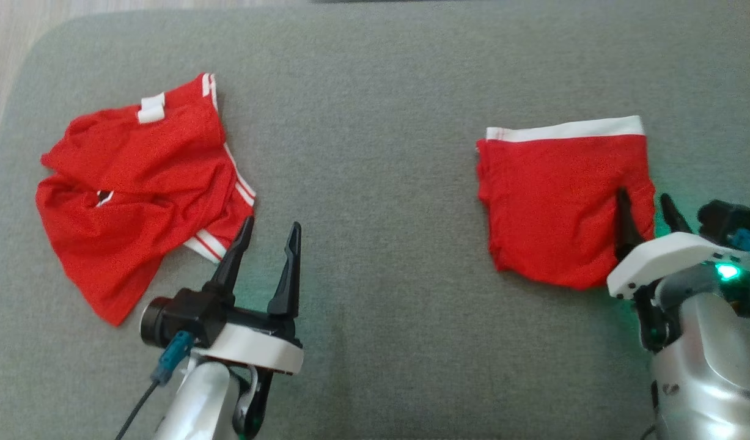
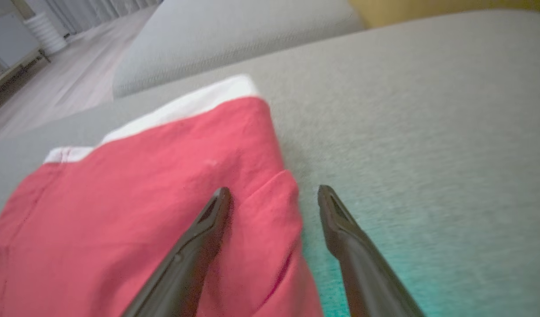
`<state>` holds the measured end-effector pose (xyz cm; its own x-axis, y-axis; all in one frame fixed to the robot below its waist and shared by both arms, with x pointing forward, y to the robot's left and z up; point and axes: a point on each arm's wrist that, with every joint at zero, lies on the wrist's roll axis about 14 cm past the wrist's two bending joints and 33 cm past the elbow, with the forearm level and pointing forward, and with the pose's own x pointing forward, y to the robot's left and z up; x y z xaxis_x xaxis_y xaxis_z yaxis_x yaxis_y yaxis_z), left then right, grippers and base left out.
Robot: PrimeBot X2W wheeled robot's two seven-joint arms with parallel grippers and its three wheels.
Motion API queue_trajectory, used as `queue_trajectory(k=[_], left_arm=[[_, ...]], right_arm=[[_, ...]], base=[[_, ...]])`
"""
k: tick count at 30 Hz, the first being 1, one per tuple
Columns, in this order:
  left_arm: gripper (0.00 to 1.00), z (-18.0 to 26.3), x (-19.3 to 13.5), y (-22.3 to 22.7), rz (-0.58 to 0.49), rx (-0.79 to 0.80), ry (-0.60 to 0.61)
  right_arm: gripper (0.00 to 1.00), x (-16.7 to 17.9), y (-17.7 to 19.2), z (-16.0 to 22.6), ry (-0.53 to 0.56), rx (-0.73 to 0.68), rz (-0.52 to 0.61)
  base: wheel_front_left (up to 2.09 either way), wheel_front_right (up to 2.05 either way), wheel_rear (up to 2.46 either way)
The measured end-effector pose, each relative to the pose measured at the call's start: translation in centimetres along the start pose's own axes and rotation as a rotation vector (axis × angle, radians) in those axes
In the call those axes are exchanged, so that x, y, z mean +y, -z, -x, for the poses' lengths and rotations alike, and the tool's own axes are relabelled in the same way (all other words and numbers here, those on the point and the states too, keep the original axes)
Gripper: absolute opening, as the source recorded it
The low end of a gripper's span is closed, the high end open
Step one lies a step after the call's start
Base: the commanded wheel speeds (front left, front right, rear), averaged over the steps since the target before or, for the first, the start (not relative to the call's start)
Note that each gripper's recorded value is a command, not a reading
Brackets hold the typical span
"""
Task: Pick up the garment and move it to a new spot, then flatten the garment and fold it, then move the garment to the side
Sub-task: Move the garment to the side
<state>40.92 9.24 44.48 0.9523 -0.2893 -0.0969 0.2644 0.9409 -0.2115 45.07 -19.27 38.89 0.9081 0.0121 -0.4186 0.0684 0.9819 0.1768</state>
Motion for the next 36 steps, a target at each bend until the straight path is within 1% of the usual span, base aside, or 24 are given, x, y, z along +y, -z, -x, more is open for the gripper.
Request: queue_trajectory(k=[4, 5, 6, 7, 10, 14, 17, 18, 19, 20, 24, 28, 33, 36], left_arm=[[1.00, -0.2, 0.8, 0.5, 0.004, 0.012, -0.017], [1.00, -0.2, 0.9, 0.6, 0.005, 0.015, -0.020], [1.00, -0.2, 1.0, 0.6, 0.005, 0.017, -0.023], [1.00, -0.3, 1.1, 0.7, 0.006, 0.019, -0.024], [1.00, -0.7, 1.1, 0.7, 0.008, 0.016, -0.021], [1.00, -1.2, 1.0, -0.2, 0.017, -0.010, -0.021], [1.00, -1.3, 0.3, -0.6, 0.016, -0.021, -0.003], [1.00, -1.4, 0.1, -0.7, 0.017, -0.023, 0.004], [1.00, -1.4, 0.1, -0.7, 0.017, -0.023, 0.004], [1.00, -1.5, -0.2, -0.8, 0.017, -0.025, 0.012], [1.00, -1.9, -1.1, -1.2, 0.018, -0.037, 0.038], [1.00, -2.3, -1.0, -0.6, 0.017, -0.025, 0.042], [1.00, -2.4, -0.3, 0.6, 0.010, 0.007, 0.028], [1.00, -2.5, 0.6, 1.1, 0.009, 0.019, 0.009]], right_arm=[[1.00, 1.0, 2.3, -1.2, -0.024, 0.102, 0.021], [0.93, 1.2, 2.4, -1.5, -0.028, 0.113, 0.016], [0.32, 1.5, 2.3, -1.9, -0.036, 0.124, 0.018], [0.00, 1.8, 2.3, -2.2, -0.046, 0.137, 0.027], [0.00, 2.5, 2.2, -2.8, -0.076, 0.153, 0.086], [0.00, 2.4, 1.4, -2.6, -0.107, 0.130, 0.226], [0.00, 2.2, -0.1, -2.1, -0.127, 0.093, 0.325], [0.00, 1.9, -0.8, -1.9, -0.133, 0.075, 0.373], [0.00, 1.9, -0.8, -1.9, -0.133, 0.075, 0.373], [0.00, 1.5, -1.6, -1.7, -0.133, 0.062, 0.423], [0.00, -2.4, -4.5, -0.8, -0.075, 0.050, 0.563], [0.00, -7.6, -6.0, -0.4, 0.023, 0.103, 0.645], [0.00, -14.7, -7.2, 0.1, 0.181, 0.167, 0.670], [0.00, -17.0, -6.8, 0.0, 0.235, 0.201, 0.653]], base=[[0.00, 0.00, 0.00], [0.00, 0.00, 0.00], [0.00, 0.00, 0.00], [0.00, 0.00, 0.00], [0.00, 0.00, 0.00], [0.00, 0.00, 0.00], [0.00, 0.00, 0.00], [0.00, 0.00, 0.00], [0.00, 0.00, 0.00], [0.00, 0.00, 0.00], [0.00, 0.00, 0.00], [0.00, 0.00, 0.00], [0.00, 0.00, 0.00], [0.00, 0.00, 0.00]])
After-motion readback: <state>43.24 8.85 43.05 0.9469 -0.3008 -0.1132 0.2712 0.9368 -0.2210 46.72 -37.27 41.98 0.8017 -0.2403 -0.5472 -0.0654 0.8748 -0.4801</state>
